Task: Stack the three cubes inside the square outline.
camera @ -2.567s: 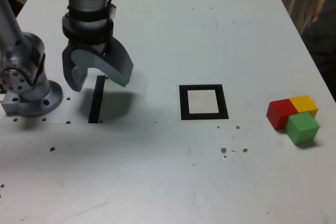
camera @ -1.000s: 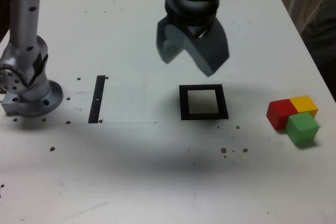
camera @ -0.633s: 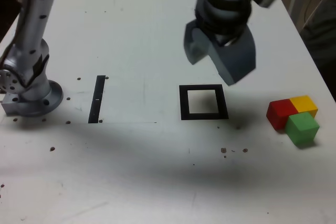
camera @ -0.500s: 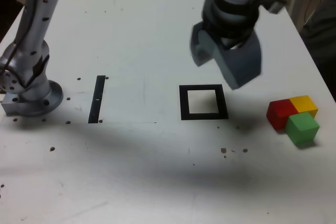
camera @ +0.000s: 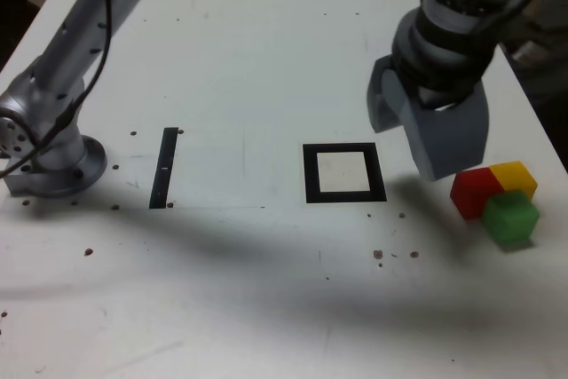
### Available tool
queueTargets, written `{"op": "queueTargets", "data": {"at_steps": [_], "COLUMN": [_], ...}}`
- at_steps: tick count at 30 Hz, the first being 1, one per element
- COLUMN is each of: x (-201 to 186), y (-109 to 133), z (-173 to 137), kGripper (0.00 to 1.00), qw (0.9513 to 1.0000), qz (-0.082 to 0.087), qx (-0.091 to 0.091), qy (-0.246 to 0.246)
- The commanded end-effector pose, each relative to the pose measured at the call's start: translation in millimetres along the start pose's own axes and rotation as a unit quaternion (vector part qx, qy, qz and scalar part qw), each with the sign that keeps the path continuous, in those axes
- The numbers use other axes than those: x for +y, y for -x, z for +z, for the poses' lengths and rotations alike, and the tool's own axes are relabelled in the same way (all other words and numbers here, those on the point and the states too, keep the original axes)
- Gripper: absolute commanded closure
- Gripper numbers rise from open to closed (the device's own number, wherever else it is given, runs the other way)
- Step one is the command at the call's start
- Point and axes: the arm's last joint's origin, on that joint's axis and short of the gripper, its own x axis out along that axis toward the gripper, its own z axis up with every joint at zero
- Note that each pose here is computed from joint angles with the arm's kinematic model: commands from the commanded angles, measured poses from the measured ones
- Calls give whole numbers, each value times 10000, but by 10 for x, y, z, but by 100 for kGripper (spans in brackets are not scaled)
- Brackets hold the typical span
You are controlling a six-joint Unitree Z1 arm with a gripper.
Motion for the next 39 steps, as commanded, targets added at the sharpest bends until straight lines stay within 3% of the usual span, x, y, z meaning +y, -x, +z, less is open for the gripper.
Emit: {"op": "queueTargets", "data": {"at_steps": [1, 14, 27, 39], "x": [37, 197, 339, 325], "y": [-9, -98, -209, -325], "z": [42, 209, 330, 338], "kGripper": [2, 2, 4, 5], "qw": [9999, 9986, 9983, 9972], "qz": [-22, -86, -72, -284], "qx": [-12, -161, -267, -182], "qy": [-111, -491, -512, -660]}}
